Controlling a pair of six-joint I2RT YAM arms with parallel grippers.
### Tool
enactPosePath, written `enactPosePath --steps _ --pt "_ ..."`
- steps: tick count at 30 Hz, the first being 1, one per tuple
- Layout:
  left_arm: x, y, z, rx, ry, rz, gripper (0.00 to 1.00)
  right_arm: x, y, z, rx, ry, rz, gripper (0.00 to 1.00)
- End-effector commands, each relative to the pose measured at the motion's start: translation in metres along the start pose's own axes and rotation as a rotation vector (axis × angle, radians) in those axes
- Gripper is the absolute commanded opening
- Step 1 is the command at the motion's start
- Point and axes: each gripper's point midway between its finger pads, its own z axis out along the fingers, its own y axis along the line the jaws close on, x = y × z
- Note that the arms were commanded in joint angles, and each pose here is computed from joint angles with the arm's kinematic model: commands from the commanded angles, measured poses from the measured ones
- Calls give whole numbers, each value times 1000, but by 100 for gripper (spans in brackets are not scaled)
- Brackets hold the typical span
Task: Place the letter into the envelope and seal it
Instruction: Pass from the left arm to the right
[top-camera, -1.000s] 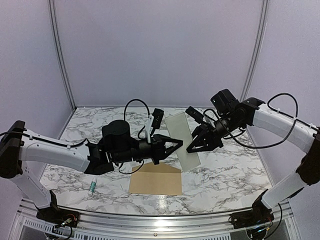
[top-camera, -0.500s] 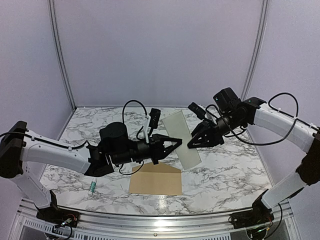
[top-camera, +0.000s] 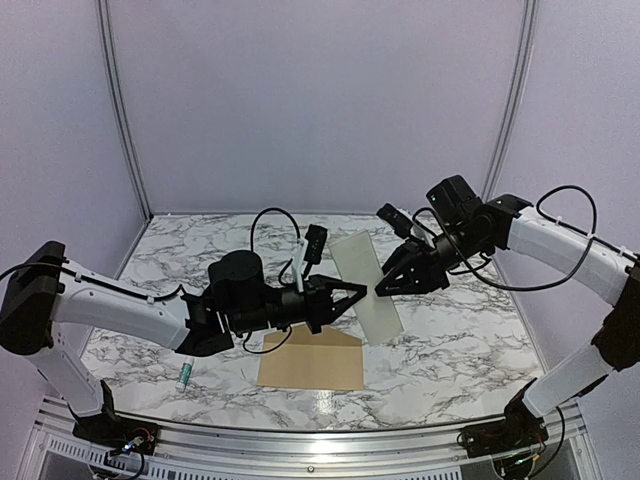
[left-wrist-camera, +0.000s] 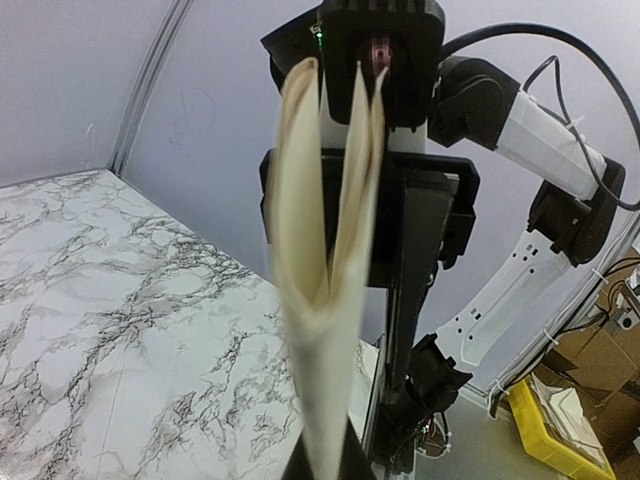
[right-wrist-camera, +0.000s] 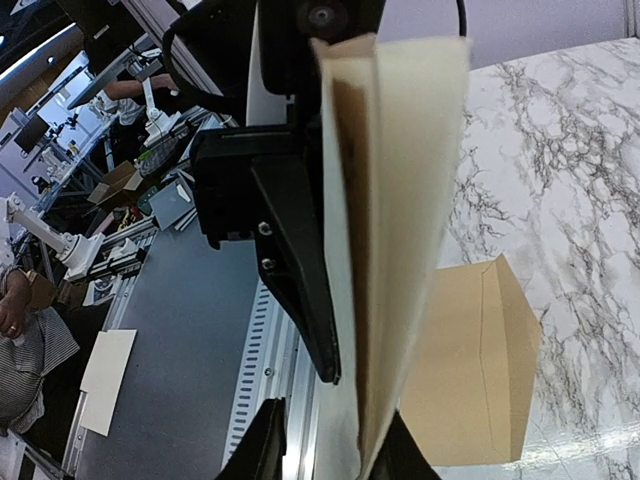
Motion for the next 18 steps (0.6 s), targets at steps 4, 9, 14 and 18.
enactPosePath --steps 4,9,14,18 --pt "-27 -13 0 50 -87 10 4 3 -1 2 -2 -6 6 23" --pt "-28 -14 -1 57 -94 11 4 6 -3 3 2 -3 12 21" --pt "-25 -13 1 60 -85 0 4 2 0 2 -6 -11 3 19" --pt "-23 -12 2 58 -82 -3 4 1 -1 2 -12 -14 5 10"
